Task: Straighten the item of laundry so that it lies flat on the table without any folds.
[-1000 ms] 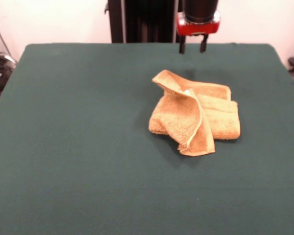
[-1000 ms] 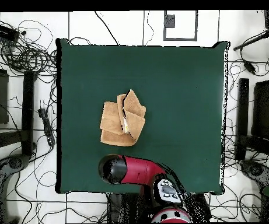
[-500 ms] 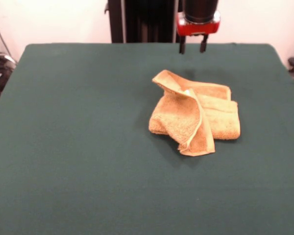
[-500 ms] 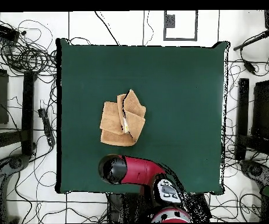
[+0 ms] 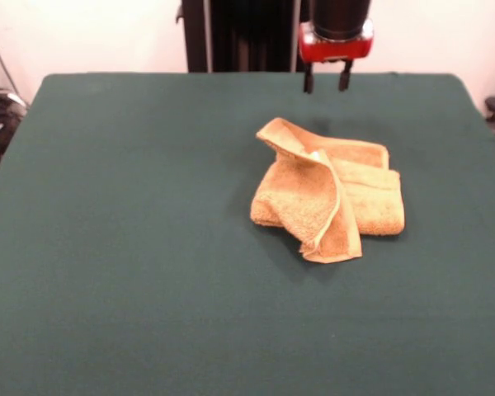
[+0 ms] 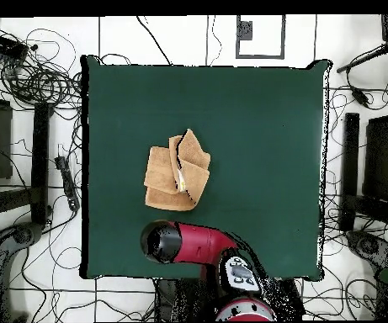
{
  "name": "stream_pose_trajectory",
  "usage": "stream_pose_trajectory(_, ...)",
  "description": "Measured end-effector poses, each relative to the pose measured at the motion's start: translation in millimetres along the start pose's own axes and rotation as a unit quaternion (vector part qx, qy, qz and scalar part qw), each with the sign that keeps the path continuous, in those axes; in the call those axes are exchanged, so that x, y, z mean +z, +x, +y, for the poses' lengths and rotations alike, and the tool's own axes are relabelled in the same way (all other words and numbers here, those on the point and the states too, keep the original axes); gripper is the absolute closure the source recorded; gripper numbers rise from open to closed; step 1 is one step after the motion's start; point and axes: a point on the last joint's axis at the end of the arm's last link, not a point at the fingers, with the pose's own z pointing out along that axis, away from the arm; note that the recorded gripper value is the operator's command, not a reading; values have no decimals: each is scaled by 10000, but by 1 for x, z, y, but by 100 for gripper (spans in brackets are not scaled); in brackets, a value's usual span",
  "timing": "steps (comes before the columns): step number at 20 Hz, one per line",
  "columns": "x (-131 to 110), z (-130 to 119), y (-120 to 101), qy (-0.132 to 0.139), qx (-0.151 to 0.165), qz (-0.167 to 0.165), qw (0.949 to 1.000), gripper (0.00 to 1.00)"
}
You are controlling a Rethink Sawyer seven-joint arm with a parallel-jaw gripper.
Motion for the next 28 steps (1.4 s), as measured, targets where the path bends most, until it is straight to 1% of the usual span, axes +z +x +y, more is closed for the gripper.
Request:
stream_pose_trajectory(3, -1, -1, -8, 11, -3, -64, 10000, 0)
stream_pose_trajectory(8, -1, -5, -39, 52, -21, -280, 9996, 0)
stream_pose_trajectory(10, 0, -5, -45, 60, -29, -318, 9995, 0)
stream_pose_trajectory(15, 3, -5, -72, 92, -73, -471, 9988, 0)
stream_pose_trajectory(20, 4, -7, -89, 106, -83, -548, 9984, 0)
stream_pose_trajectory(28, 4, -8, -95, 112, -84, -583, 9982, 0)
